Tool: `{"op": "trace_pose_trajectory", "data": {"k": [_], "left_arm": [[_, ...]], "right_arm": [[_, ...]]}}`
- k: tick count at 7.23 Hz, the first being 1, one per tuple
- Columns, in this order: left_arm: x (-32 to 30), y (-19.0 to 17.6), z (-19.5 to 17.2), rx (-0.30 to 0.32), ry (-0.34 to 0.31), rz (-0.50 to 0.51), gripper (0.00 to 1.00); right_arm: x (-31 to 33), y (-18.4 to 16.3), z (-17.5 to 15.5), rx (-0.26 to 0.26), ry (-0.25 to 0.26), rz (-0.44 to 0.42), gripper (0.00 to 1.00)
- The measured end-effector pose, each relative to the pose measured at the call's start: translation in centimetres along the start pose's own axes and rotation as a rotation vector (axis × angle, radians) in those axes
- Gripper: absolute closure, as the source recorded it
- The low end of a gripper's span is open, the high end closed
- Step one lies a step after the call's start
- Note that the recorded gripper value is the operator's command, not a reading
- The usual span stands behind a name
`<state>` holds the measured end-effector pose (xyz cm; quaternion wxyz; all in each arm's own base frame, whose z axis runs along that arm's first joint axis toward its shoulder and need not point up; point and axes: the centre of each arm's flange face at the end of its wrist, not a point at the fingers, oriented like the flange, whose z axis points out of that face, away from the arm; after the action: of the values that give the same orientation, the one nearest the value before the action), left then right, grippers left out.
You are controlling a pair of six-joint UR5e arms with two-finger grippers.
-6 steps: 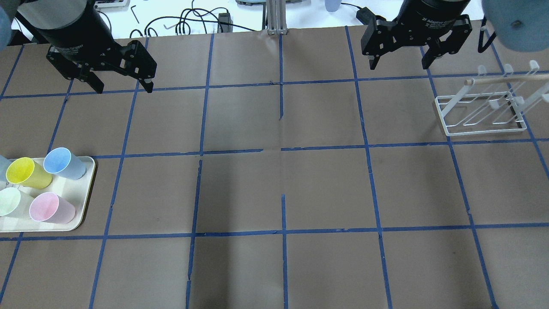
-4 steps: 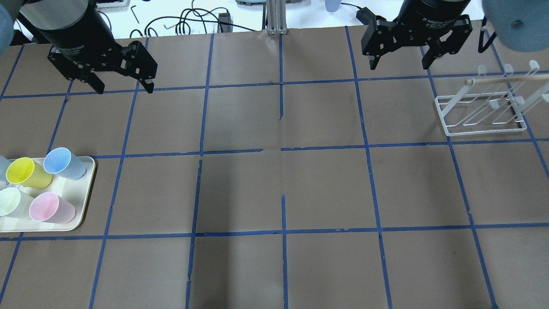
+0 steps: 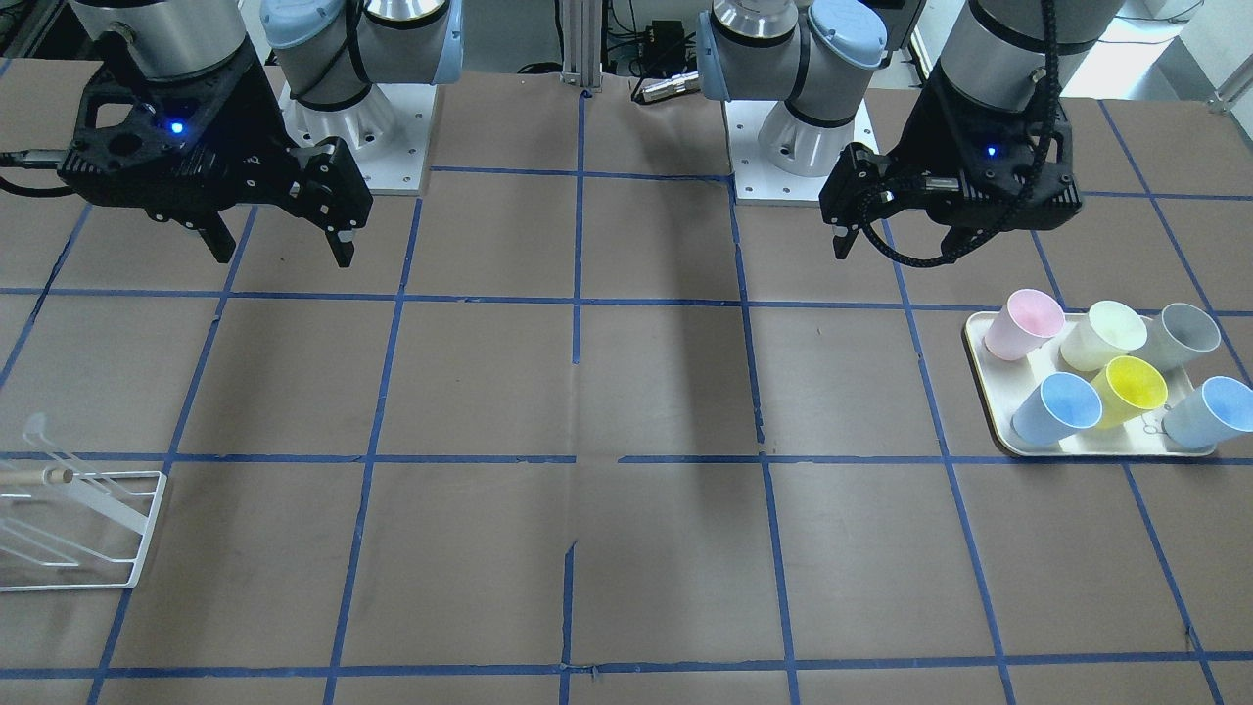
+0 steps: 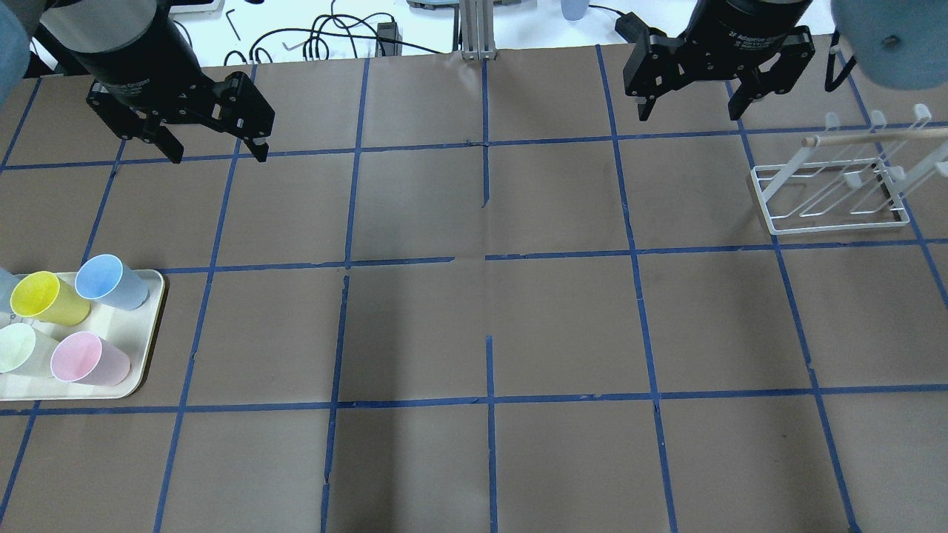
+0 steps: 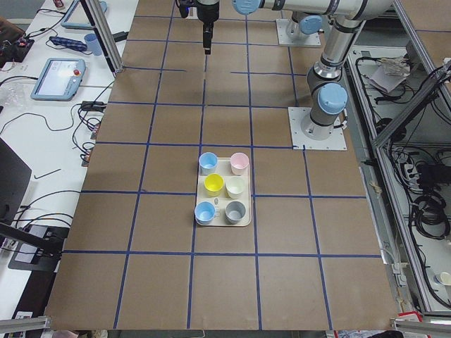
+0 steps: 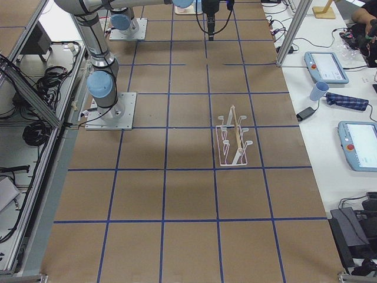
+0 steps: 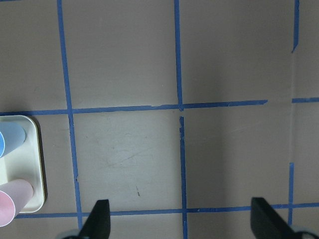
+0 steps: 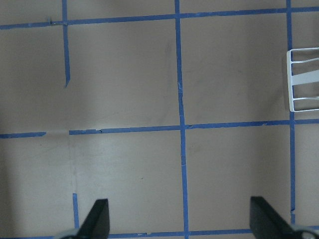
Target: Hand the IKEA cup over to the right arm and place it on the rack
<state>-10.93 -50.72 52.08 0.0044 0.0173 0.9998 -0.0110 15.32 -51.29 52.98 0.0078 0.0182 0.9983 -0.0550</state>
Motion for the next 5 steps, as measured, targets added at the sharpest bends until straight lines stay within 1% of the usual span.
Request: {"op": "trace_pose_trajectory", "data": {"k": [4, 5], "left_arm": [[-0.5, -0.1, 0.2, -0.01, 0.004, -0.001, 0.0], [-1.3, -0.5, 0.6, -0.017, 0.007, 0.023, 0.0]], "right_arm": [[0.1, 0.0, 0.0, 0.0, -0.001, 0.001, 0.0], [0.1, 0.0, 0.0, 0.0, -0.001, 0.002, 0.0]]}}
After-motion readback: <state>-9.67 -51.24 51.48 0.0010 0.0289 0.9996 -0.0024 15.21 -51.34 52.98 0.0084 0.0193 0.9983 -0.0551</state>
